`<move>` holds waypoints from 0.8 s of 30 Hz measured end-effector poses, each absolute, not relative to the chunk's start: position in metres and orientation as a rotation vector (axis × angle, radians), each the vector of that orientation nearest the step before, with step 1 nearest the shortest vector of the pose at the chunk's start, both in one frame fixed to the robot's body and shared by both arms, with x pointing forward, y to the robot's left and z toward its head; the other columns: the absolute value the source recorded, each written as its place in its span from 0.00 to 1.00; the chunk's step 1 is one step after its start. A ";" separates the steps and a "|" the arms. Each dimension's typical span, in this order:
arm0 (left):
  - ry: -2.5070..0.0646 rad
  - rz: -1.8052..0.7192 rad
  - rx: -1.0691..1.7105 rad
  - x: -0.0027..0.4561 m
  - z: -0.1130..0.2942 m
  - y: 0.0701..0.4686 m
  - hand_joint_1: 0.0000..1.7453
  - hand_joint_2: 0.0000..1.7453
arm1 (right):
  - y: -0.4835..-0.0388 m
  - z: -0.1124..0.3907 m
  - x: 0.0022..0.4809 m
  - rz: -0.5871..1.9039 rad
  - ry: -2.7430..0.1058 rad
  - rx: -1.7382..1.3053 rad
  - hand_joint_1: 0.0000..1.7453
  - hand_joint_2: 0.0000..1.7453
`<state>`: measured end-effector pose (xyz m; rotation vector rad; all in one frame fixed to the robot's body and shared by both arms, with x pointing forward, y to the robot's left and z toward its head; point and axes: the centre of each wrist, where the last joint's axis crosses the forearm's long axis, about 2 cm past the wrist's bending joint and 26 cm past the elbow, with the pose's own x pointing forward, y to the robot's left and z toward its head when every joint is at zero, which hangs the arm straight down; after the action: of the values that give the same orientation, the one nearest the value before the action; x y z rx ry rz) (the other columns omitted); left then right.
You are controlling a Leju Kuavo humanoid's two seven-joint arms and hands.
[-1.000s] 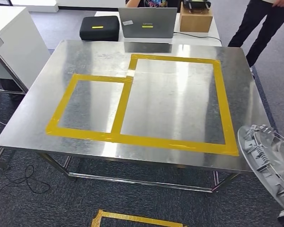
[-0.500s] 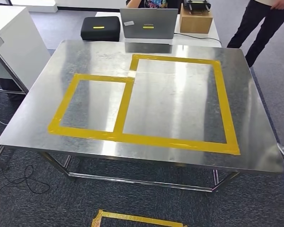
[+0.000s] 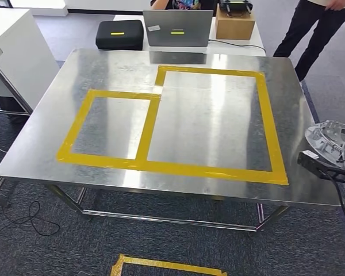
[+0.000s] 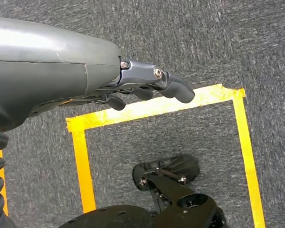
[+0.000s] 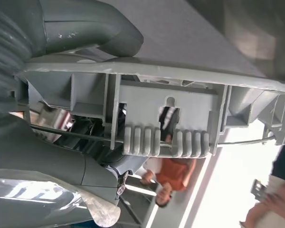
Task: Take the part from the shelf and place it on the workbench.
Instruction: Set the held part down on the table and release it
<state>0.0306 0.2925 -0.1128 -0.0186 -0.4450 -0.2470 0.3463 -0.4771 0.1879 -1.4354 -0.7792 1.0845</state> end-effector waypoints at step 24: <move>-0.430 -0.251 -0.017 0.030 -0.113 0.293 0.00 1.00 | -0.372 0.203 0.409 1.445 -0.862 -1.593 1.00 1.00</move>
<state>0.0303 0.2929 -0.1128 -0.0166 -0.4302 -0.2513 0.4088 -0.3721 0.2031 -1.5929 -0.8617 1.4446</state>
